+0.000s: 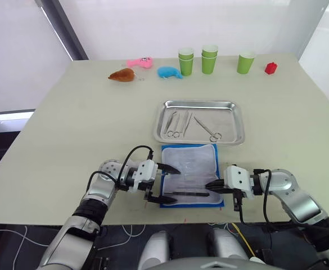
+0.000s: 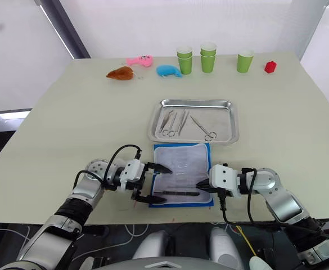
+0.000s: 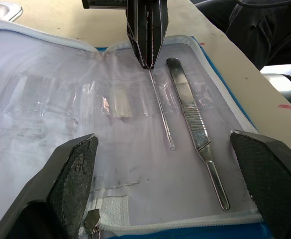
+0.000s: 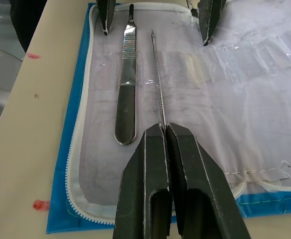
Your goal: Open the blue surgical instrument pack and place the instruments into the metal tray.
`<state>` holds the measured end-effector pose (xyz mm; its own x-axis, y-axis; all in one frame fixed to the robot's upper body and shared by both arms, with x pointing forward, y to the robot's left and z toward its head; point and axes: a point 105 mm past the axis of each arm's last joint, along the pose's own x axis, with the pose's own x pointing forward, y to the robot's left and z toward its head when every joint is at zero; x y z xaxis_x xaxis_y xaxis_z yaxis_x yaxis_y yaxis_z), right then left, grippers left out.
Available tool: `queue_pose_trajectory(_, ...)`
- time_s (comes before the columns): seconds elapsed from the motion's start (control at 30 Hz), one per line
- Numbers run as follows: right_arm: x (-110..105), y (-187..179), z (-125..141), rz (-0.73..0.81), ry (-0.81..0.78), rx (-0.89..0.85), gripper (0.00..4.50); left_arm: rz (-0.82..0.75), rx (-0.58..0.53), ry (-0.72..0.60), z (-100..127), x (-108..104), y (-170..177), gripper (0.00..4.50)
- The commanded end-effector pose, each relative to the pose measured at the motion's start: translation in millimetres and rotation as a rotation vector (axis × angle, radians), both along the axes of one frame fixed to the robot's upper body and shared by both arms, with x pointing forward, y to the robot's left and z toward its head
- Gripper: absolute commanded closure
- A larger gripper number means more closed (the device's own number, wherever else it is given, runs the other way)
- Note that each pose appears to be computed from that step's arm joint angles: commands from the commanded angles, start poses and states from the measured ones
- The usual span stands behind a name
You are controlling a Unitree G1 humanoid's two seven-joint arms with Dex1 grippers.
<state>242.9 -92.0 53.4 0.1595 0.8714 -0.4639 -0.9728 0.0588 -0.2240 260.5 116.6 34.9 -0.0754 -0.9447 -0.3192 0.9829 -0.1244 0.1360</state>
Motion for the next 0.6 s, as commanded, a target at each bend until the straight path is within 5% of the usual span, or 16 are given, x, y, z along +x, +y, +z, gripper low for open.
queue_pose_trajectory(0.03, 2, 7, 6, 0.005, -0.016, -0.029, 4.47, 0.014, 0.166, 0.245, -62, -36, 10, 0.0)
queue_pose_trajectory(0.6, 4, 21, 40, 0.032, -0.094, -0.105, 4.47, 0.015, 0.167, 0.246, -62, -36, 10, 0.0)
